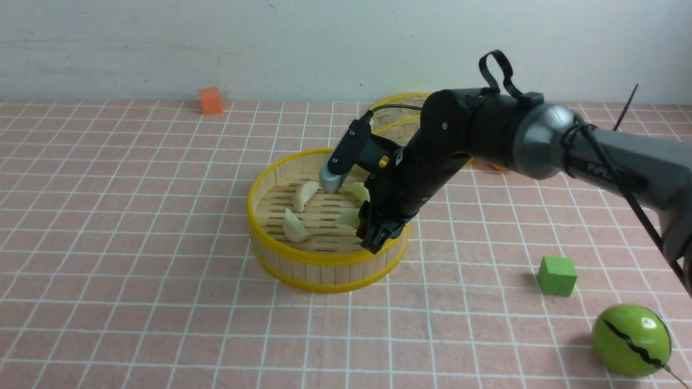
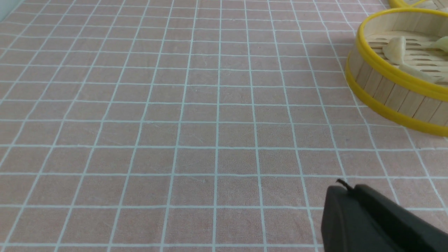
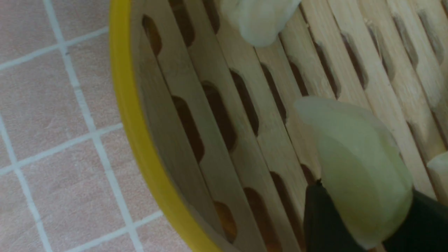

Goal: Put the dumplings into the steamer on the table with the pink tablecloth.

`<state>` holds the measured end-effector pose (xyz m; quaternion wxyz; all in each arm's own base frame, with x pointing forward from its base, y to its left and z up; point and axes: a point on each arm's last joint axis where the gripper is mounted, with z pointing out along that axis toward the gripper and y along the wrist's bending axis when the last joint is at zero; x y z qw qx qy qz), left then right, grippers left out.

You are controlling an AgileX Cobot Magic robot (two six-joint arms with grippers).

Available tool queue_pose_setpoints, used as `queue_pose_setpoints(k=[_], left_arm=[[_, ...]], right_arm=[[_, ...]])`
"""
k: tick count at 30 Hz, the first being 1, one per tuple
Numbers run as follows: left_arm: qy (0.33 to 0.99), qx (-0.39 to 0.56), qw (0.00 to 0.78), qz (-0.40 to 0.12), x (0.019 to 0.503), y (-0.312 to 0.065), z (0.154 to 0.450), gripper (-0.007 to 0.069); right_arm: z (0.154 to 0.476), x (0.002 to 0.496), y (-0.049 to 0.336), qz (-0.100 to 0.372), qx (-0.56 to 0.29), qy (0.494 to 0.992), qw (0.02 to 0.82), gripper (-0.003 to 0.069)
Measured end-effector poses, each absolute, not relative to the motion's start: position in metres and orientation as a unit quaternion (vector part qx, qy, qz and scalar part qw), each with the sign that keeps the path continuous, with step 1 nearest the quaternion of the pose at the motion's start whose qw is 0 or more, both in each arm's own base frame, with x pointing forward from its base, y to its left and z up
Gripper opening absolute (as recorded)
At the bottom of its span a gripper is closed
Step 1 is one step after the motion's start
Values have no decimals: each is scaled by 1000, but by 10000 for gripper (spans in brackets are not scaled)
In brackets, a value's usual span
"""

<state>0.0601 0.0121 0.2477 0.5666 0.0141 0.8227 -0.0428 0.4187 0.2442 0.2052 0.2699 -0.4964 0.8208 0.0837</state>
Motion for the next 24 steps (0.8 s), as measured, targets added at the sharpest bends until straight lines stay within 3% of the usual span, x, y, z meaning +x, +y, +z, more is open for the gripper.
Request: queue_pose_setpoints(k=[4, 5, 8, 9, 12, 16, 21, 22, 23, 24], left_arm=[[823, 14, 567, -42, 60, 12, 248, 18], [823, 14, 566, -42, 60, 12, 248, 20], [823, 13, 566, -41, 60, 12, 248, 21], [823, 13, 566, -41, 60, 12, 248, 21], [823, 13, 566, -41, 60, 12, 248, 21], [823, 13, 566, -41, 60, 12, 248, 21], [823, 13, 566, -42, 60, 12, 248, 30], [823, 13, 566, -42, 60, 12, 248, 31], [823, 12, 566, -42, 60, 12, 248, 34], [823, 12, 566, -42, 60, 12, 248, 34]], right_arm=[[206, 419, 244, 83, -497, 820, 273, 314], [206, 419, 244, 81, -498, 819, 272, 378], [211, 417, 243, 77, -502, 818, 270, 456], [219, 414, 240, 74, -505, 817, 269, 494], [258, 405, 233, 71, -481, 829, 278, 503], [323, 383, 217, 68, -418, 847, 320, 445], [416, 328, 175, 41, -330, 864, 378, 272], [416, 328, 175, 40, -330, 864, 377, 264], [436, 308, 159, 28, -300, 876, 376, 191], [438, 306, 158, 25, -300, 876, 376, 183]])
